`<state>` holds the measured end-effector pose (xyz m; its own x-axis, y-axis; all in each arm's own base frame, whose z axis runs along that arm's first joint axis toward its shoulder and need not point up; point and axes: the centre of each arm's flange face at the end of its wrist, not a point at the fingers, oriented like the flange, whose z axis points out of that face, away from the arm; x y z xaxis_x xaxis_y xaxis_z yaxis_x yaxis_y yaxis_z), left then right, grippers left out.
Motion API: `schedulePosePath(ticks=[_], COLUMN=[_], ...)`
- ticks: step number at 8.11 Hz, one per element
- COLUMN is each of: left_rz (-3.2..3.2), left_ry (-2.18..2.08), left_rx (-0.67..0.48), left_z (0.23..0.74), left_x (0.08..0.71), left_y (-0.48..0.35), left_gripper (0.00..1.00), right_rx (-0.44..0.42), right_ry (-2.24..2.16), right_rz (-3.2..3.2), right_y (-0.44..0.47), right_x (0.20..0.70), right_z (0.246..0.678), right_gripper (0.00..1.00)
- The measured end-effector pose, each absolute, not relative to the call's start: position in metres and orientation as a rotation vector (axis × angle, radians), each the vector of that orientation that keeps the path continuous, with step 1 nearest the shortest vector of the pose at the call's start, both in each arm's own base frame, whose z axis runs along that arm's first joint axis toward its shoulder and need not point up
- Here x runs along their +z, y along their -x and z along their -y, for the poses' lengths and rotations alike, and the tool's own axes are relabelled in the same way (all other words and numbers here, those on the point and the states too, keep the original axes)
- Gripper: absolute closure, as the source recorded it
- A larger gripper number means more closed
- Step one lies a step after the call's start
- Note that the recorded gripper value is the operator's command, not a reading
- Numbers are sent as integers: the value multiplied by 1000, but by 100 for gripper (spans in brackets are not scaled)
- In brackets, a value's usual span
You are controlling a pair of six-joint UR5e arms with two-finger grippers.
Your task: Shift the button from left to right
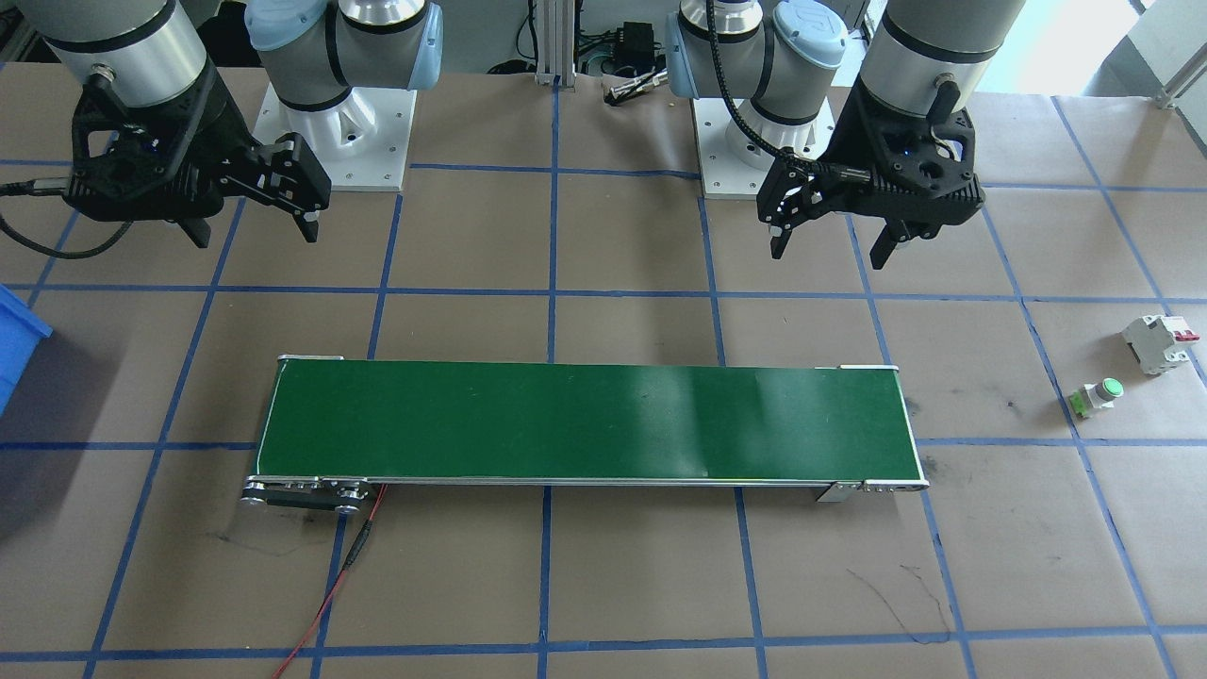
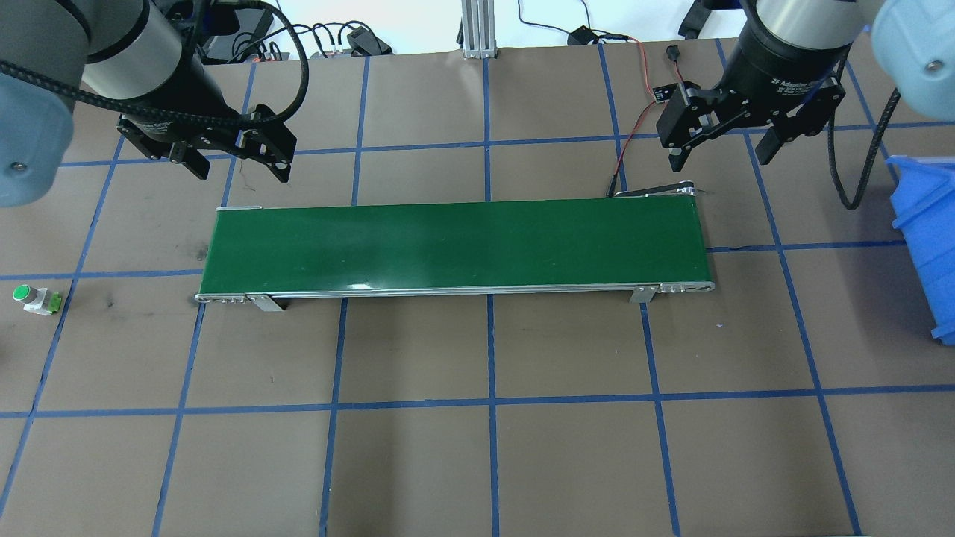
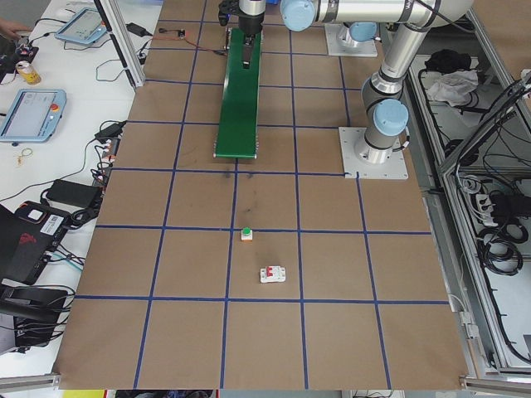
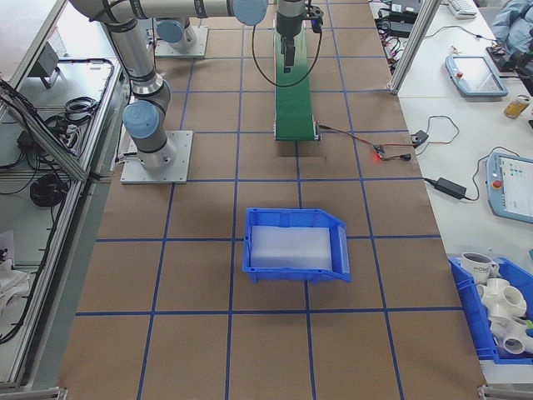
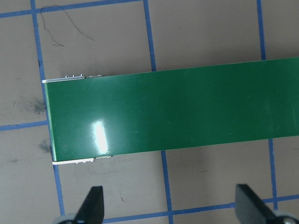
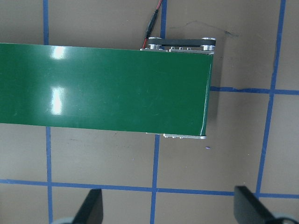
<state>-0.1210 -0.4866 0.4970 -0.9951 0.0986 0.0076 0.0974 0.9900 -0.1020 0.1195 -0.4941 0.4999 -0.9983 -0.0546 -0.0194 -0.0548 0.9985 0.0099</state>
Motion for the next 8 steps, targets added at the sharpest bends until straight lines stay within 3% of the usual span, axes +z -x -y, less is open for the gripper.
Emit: schedulePosePath(ticks=[4,8], left_rz=[3131,3144], left_ry=[115,-286], left_rx=[164,140], left_z=[492,509], left_x=[497,472], left_y=[93,-124], left_gripper=[0,0], right_rx=[17,-6], right_ry=[105,219], right_rz=[-3123,-3136], right_y=[-119,-76], right_x=[499,504], right_z=[495,505], right_gripper=[0,0])
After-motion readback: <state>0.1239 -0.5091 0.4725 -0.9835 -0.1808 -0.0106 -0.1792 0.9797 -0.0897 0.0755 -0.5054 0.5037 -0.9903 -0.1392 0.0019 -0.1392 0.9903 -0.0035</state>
